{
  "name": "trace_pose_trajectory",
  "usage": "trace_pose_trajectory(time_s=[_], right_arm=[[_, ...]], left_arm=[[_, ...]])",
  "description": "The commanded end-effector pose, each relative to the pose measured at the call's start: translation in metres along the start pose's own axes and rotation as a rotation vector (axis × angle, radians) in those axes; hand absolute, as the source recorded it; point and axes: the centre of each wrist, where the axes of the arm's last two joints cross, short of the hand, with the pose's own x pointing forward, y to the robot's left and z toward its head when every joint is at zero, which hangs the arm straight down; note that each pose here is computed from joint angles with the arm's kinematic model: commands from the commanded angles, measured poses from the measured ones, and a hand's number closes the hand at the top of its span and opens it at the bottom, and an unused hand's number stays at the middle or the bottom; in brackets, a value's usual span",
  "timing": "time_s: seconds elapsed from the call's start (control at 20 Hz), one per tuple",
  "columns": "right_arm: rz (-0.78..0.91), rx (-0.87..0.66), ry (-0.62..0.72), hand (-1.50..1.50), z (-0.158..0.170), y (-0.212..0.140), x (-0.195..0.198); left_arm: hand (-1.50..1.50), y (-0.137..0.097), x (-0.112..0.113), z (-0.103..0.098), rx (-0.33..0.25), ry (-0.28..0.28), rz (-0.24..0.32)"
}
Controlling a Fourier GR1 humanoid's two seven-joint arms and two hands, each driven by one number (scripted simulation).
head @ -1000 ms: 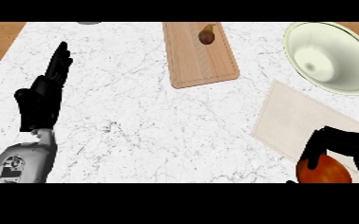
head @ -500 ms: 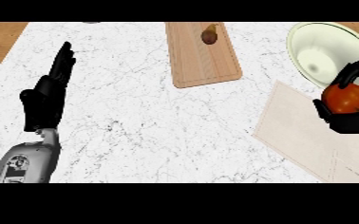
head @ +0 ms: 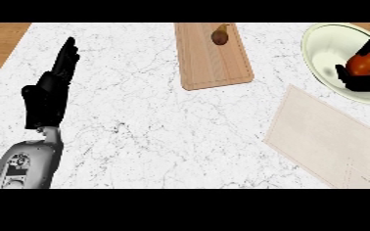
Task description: Pick the tomato from the placemat and place it in the bowl
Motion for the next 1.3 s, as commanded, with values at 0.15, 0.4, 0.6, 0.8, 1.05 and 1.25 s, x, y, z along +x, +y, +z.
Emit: trace_pose_trajectory(time_s=[0.15, 0.4, 0.6, 0.8, 1.05, 1.25], right_arm=[[0.123, -0.059, 0.038, 1.5, -0.03, -0.001, -0.037], [0.004, 0.01, 0.167, 1.5, -0.029, 0.022, -0.053], [-0.095, 0.09, 0.17, -1.5, -0.024, 0.035, -0.06], [-0.213, 0.115, 0.08, -1.5, -0.019, 0.04, -0.065], [-0.336, 0.005, 0.051, -1.5, -0.03, 0.018, -0.064], [-0.394, -0.01, 0.1, -1.5, -0.018, -0.021, -0.082]], left_arm=[[0.0, -0.006, 0.001, -0.007, -0.003, -0.009, 0.006], [0.0, -0.009, 0.003, 0.0, -0.037, -0.037, 0.01], [0.0, -0.02, -0.002, 0.011, -0.046, -0.047, 0.016], [0.0, -0.02, 0.0, 0.005, -0.054, -0.037, 0.017], [0.0, -0.013, 0.0, -0.008, -0.032, -0.031, 0.02], [0.0, -0.007, -0.006, -0.003, -0.019, -0.013, 0.024]])
